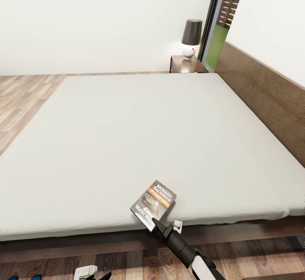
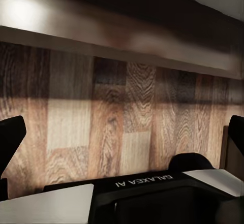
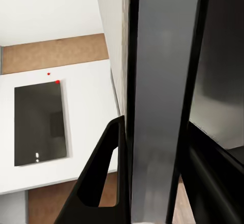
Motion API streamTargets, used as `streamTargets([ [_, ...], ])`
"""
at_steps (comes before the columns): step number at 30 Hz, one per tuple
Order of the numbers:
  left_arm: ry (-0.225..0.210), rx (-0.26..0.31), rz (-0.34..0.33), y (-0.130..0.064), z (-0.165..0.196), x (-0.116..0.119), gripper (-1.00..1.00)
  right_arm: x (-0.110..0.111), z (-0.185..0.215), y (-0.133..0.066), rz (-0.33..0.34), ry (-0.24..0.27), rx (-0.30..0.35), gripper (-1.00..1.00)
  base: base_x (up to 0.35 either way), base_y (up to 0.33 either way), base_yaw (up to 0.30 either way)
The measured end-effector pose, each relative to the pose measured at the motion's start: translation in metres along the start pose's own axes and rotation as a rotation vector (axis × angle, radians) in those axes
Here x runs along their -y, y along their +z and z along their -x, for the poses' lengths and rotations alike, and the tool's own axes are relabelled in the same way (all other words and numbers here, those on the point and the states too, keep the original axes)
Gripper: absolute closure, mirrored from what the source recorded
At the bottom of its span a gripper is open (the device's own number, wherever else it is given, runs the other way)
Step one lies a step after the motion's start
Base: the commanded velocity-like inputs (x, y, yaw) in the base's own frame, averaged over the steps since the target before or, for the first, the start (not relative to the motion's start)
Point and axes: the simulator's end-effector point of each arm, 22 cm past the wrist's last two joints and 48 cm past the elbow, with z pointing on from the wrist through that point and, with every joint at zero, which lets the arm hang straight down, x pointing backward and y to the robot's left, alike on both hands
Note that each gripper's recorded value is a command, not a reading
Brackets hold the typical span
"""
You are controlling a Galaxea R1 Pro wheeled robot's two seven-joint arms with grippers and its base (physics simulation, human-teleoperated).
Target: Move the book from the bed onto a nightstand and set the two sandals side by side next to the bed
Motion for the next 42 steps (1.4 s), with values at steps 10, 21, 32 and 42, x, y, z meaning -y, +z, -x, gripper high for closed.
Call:
streamTargets([
  [10, 0.000, 0.000, -0.001, -0.014, 0.007, 0.010, -1.00, -0.018, -0.001, -0.002, -0.002, 0.001, 0.000, 1.00, 0.000, 0.000, 0.000],
  [21, -0.001, -0.001, -0.001, -0.030, 0.014, 0.021, -1.00, -0.038, -0.002, -0.004, -0.003, 0.001, -0.001, 1.00, 0.000, 0.000, 0.000],
  [32, -0.001, -0.001, -0.002, -0.045, 0.021, 0.032, -1.00, -0.064, 0.000, -0.003, 0.010, -0.014, -0.010, 1.00, 0.000, 0.000, 0.000],
  [42, -0.001, -0.001, -0.002, -0.059, 0.026, 0.041, -1.00, -0.085, -0.003, -0.005, 0.021, -0.016, -0.021, 1.00, 0.000, 0.000, 0.000],
])
